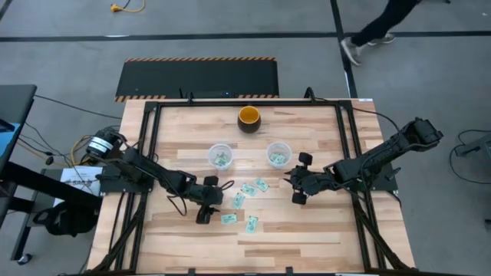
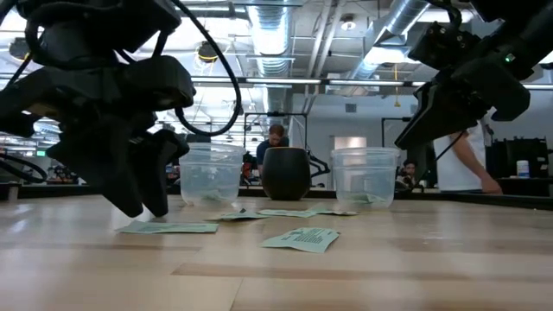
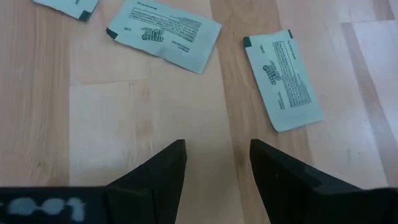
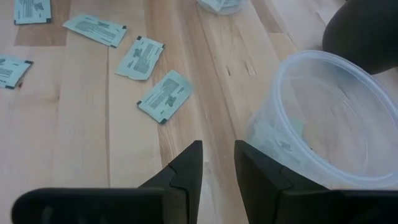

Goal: Pick and place Stevia / Truvia into bins
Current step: Put the stevia packet into the left transparent container

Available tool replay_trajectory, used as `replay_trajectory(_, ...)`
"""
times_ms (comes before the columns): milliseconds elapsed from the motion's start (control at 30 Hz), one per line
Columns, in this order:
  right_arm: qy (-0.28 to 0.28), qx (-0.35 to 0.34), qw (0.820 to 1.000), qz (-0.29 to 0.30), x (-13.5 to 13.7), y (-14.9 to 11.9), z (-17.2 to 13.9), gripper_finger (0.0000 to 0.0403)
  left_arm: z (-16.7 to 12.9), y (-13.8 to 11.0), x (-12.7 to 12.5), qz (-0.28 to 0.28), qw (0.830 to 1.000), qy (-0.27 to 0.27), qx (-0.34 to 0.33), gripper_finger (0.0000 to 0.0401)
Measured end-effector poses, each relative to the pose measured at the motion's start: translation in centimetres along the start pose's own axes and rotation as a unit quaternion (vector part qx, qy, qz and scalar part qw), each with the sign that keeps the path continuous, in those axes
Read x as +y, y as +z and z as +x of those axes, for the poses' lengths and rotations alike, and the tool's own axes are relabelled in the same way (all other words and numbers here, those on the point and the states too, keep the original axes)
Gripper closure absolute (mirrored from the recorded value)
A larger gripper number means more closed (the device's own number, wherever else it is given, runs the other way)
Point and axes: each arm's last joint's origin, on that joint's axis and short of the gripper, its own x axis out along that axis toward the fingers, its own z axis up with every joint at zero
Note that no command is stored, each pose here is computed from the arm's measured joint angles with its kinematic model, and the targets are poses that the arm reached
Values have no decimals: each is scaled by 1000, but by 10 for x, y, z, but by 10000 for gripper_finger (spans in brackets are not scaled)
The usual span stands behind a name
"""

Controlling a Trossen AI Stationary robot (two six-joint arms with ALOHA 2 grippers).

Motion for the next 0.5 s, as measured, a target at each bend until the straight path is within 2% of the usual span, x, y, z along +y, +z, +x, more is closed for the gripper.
replay_trajectory(300, 0, 0, 1000, 0, 0, 0, 0, 316, -3, 16, -18, 67, 997, -15, -24, 225)
replay_trajectory(500, 0, 1, 1000, -1, 0, 0, 0, 316, -6, 24, -26, 81, 996, -4, -40, 225)
